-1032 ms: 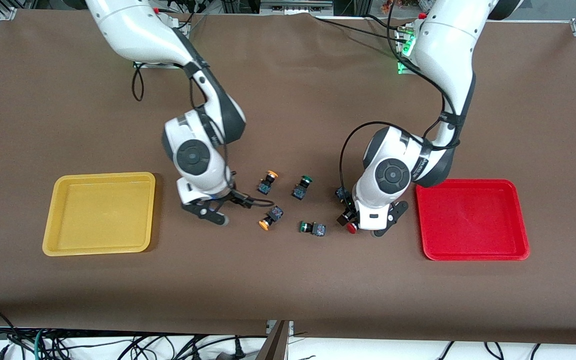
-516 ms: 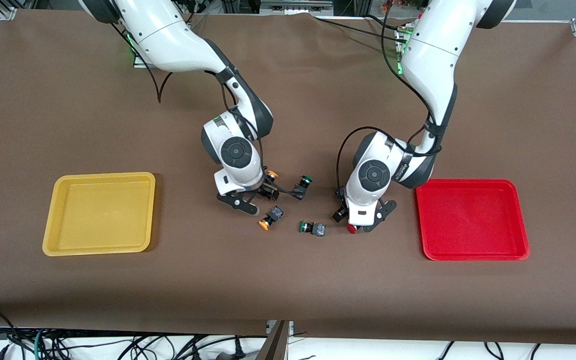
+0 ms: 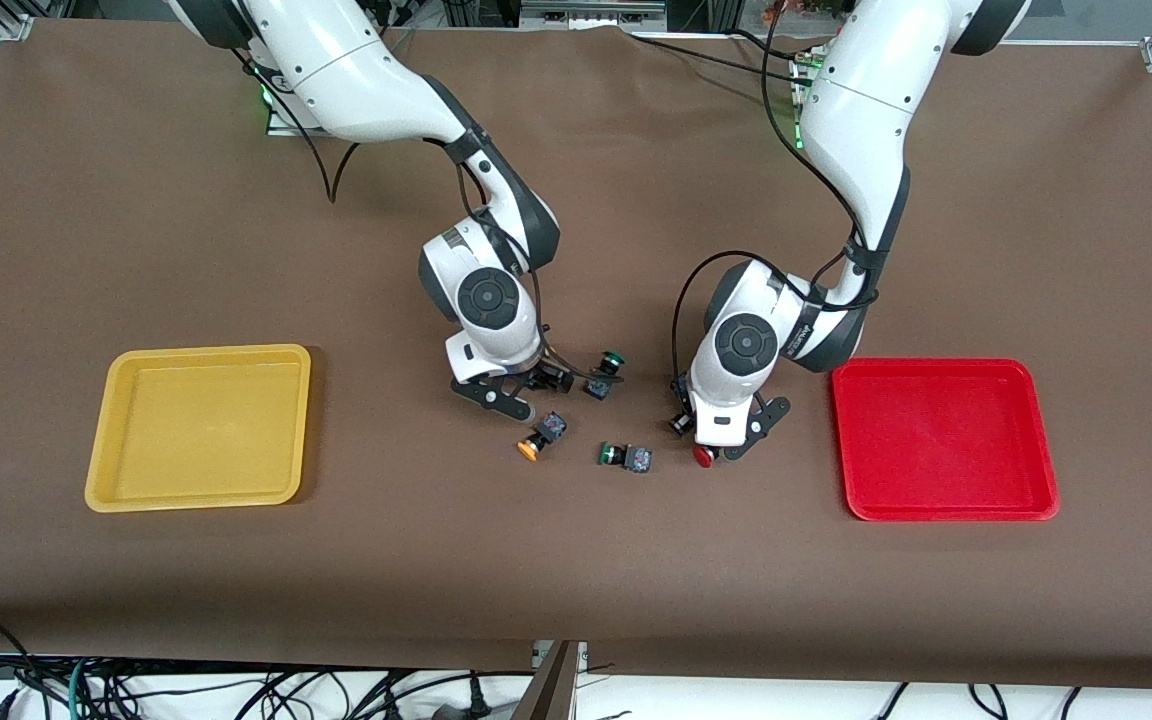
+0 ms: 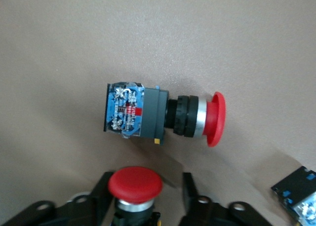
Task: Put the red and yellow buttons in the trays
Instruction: 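Grasp red and yellow buttons with the left and right grippers, then carry the red button to the red tray while the right gripper carries yellow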
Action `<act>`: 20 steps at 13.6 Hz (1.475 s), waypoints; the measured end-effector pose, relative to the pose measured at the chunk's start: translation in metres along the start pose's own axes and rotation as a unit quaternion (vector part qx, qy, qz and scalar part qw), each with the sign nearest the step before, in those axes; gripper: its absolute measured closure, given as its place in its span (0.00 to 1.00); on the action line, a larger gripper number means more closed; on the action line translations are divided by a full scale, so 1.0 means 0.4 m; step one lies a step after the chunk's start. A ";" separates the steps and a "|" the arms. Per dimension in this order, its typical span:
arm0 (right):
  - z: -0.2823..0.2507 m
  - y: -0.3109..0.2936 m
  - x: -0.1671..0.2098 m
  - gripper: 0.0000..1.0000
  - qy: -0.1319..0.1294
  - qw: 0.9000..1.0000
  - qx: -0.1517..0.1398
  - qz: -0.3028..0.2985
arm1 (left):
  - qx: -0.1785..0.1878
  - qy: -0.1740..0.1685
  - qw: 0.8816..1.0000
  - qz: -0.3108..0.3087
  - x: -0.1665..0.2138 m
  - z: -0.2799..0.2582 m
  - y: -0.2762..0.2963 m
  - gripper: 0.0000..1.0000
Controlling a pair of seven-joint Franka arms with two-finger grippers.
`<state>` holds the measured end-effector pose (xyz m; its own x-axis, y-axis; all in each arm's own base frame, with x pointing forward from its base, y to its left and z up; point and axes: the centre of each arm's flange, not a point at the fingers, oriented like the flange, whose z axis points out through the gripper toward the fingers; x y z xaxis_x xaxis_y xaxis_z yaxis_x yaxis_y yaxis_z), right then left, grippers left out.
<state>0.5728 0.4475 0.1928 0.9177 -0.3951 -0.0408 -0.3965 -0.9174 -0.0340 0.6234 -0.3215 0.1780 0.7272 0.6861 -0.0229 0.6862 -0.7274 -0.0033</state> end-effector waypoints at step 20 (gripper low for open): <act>-0.226 0.645 0.661 0.60 -0.027 0.989 -0.019 -0.143 | 0.038 -0.071 0.964 0.254 0.465 -0.317 -0.336 0.59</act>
<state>0.7153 0.1022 0.2635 0.9893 -0.1165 -0.0878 -0.1182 -0.9929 -0.0148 0.6689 -0.0943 0.3009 0.9551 0.2372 -0.1777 0.2358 -0.9714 -0.0292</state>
